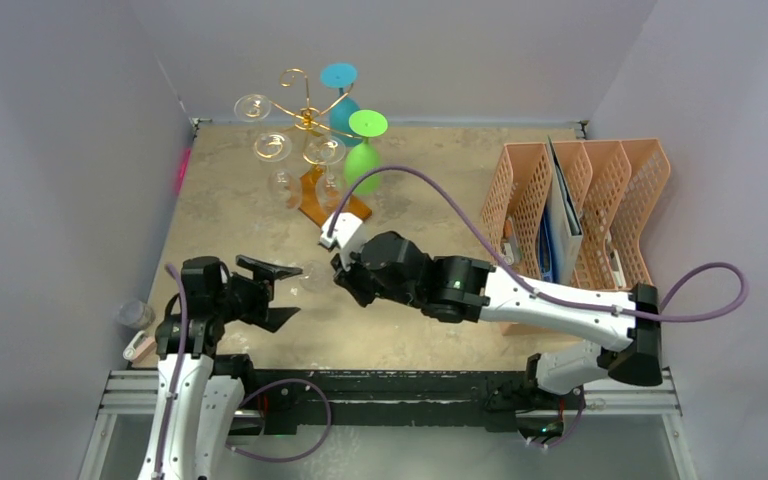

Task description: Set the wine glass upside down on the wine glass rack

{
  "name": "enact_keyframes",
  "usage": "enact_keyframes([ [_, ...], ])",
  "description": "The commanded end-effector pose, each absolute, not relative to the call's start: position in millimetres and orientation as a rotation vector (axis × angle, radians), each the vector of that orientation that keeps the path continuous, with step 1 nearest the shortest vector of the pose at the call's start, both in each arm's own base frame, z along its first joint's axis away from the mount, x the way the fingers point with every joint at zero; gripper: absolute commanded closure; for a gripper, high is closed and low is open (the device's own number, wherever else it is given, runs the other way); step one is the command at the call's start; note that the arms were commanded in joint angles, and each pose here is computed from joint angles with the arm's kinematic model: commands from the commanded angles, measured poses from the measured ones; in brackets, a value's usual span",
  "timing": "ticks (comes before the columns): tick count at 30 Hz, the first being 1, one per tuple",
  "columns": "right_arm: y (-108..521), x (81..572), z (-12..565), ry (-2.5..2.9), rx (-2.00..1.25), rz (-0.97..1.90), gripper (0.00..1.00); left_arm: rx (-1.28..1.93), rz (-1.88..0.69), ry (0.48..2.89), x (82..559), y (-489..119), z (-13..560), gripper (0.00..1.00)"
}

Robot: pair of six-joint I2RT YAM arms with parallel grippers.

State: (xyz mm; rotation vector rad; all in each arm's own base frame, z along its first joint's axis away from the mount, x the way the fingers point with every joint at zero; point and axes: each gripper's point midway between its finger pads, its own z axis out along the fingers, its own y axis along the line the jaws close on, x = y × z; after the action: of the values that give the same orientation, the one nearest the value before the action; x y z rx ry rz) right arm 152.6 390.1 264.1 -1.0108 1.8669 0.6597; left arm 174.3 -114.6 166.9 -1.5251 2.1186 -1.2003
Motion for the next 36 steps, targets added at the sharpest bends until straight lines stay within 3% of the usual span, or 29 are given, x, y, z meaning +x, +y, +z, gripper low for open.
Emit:
enact_keyframes([
  [1, 418.0, 148.6, 284.5, 1.726, -1.039, 0.669, 1.0, -1.665, -1.428, 2.066, 179.0, -131.5, 179.2, 0.22],
  [6, 435.0, 136.9, 283.7, 1.685, -1.081, 0.684, 1.0, -1.737, -1.399, 2.08, 178.9, -130.6, 172.6, 0.24],
  [19, 450.4, 123.2, 295.3, 1.607, -1.103, 0.745, 1.0, -1.881, -1.357, 2.143, 178.4, -133.0, 154.2, 0.47],
  [27, 452.3, 116.4, 295.8, 1.602, -1.11, 0.789, 1.0, -1.942, -1.334, 2.101, 178.7, -129.9, 147.1, 0.75],
  [30, 452.1, 115.0, 296.1, 1.603, -1.103, 0.802, 1.0, -1.954, -1.33, 2.097, 179.7, -129.5, 145.3, 0.76],
  [36, 448.6, 113.4, 303.1, 1.58, -1.093, 0.821, 1.0, -1.962, -1.316, 2.106, 181.3, -129.2, 137.6, 0.68],
])
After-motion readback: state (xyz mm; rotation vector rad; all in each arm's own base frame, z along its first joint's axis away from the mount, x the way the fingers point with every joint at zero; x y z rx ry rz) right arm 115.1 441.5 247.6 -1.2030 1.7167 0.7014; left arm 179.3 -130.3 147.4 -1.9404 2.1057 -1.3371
